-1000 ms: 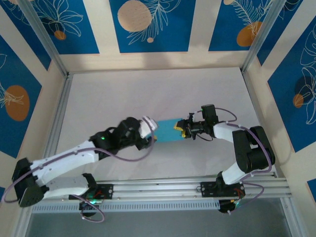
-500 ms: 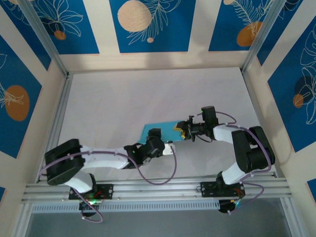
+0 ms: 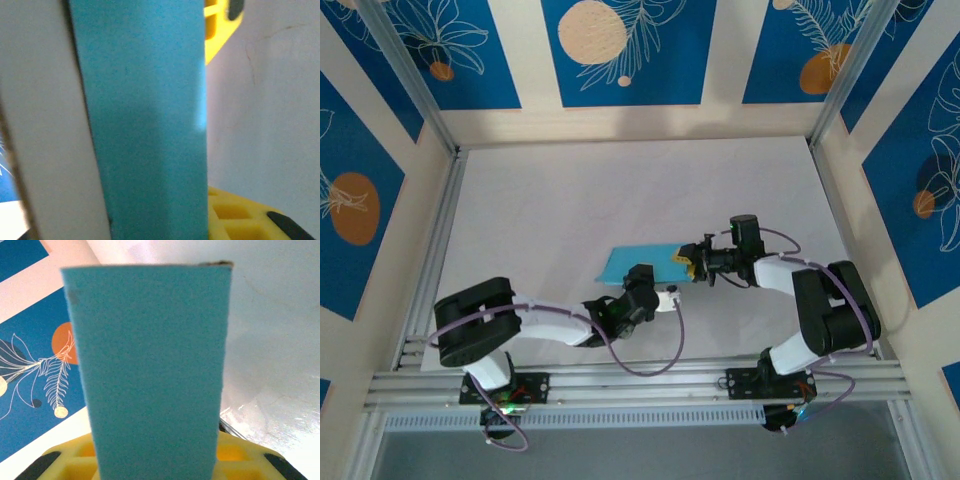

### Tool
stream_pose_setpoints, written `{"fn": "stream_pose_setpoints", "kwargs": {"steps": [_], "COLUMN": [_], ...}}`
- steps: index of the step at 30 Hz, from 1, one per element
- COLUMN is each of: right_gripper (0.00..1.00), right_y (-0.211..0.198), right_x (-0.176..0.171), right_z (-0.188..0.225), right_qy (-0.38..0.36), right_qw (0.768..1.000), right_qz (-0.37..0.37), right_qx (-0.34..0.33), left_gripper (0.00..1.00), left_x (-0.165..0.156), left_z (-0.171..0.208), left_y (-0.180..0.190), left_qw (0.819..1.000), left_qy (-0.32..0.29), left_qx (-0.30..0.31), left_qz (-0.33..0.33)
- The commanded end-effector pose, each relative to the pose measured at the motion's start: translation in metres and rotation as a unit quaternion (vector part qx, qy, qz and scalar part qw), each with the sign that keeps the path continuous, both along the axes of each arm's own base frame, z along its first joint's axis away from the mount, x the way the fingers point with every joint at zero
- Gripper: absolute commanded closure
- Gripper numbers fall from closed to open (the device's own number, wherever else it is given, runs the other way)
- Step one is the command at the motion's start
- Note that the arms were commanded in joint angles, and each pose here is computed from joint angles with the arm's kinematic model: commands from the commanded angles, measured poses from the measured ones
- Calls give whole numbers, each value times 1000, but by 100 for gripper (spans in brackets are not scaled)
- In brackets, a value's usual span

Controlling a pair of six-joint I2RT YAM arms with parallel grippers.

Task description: Fold the paper box

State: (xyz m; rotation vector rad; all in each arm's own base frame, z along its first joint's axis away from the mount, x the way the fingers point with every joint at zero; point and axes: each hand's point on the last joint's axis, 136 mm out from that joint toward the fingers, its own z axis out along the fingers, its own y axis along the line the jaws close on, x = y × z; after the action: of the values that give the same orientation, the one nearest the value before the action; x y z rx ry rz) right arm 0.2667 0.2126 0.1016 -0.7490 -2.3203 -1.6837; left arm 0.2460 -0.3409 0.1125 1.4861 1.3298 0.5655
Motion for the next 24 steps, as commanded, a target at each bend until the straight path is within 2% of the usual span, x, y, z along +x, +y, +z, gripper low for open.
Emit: {"fn": "stream_pose_setpoints", "kwargs": {"steps": [1,5,10,13,19,22,24], "right_gripper": [71,65,38,30,28,30,37], "right_y": [2,1,-1,-7,-35,-53,-64], "right_x": [-13,-15,-21,-27,-51,-58,-59], "right_z": [1,8,22,31,48,55,59], "right_qy": [25,20,9,1,-19,-45,-68], "right_qw": [1000,1000,1000,999,990,979,971], "right_qz": [9,8,10,7,4,-1,-4], "right_qx": [2,-3,-18,-44,-140,-198,-228], "left_gripper": [73,75,75,75,75,75,75], "left_x": [2,-1,-12,-15,-30,-42,-51], "left_z": [13,20,27,37,57,58,53], "left_y": [0,3,9,16,34,39,37], "left_qw": [1000,1000,998,995,980,965,954], "left_qy": [-13,6,65,92,190,250,288], "left_qx": [-11,-8,15,27,50,73,82], "left_qz": [11,7,-4,-5,-17,-22,-29]}}
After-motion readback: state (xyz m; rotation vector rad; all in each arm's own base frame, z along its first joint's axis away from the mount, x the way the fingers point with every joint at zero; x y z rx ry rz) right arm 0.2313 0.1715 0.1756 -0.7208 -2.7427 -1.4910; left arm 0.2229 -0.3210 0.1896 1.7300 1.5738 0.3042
